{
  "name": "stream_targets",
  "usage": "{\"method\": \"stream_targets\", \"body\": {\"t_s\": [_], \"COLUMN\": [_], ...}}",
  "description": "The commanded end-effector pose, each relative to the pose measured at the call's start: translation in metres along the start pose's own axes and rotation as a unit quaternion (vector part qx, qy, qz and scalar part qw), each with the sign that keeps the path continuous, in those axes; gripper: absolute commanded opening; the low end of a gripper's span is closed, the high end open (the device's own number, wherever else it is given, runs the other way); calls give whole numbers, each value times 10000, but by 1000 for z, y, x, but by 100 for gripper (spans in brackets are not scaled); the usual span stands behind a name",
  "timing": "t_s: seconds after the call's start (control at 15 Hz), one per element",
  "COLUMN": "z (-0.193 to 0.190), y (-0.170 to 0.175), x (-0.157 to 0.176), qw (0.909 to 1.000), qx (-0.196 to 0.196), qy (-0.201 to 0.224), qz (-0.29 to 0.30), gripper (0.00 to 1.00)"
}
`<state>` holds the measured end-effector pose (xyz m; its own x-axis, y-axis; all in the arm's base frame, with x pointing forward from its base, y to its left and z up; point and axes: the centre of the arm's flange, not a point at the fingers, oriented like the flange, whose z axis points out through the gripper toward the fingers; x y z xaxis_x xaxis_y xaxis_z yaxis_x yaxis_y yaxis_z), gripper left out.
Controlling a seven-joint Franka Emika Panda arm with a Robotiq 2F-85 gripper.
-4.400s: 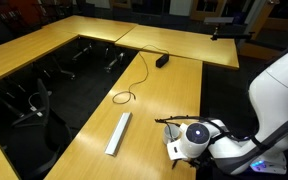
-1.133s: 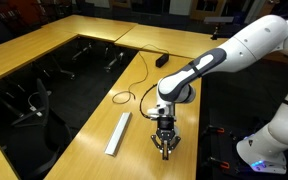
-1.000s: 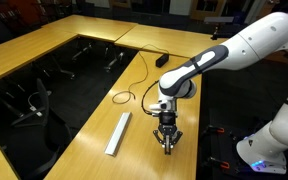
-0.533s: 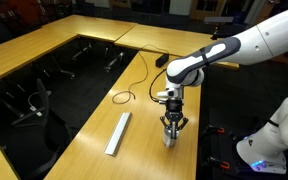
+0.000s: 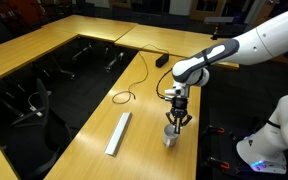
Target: Pick up the pen and put it in the cup
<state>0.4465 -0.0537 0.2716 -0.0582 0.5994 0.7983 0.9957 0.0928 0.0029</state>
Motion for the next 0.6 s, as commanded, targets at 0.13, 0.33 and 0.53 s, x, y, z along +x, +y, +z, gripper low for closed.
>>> {"method": "stream_targets", "body": {"t_s": [0.13, 0.33, 0.53], "z": [6, 8, 10], "y": [-7, -4, 1], "x": [-14, -14, -11], "qw": [9987, 9966, 9954], "qx": [-375, -484, -485], "qy": [-321, -648, -800], "qz": [136, 122, 183], "gripper": [3, 3, 46]}}
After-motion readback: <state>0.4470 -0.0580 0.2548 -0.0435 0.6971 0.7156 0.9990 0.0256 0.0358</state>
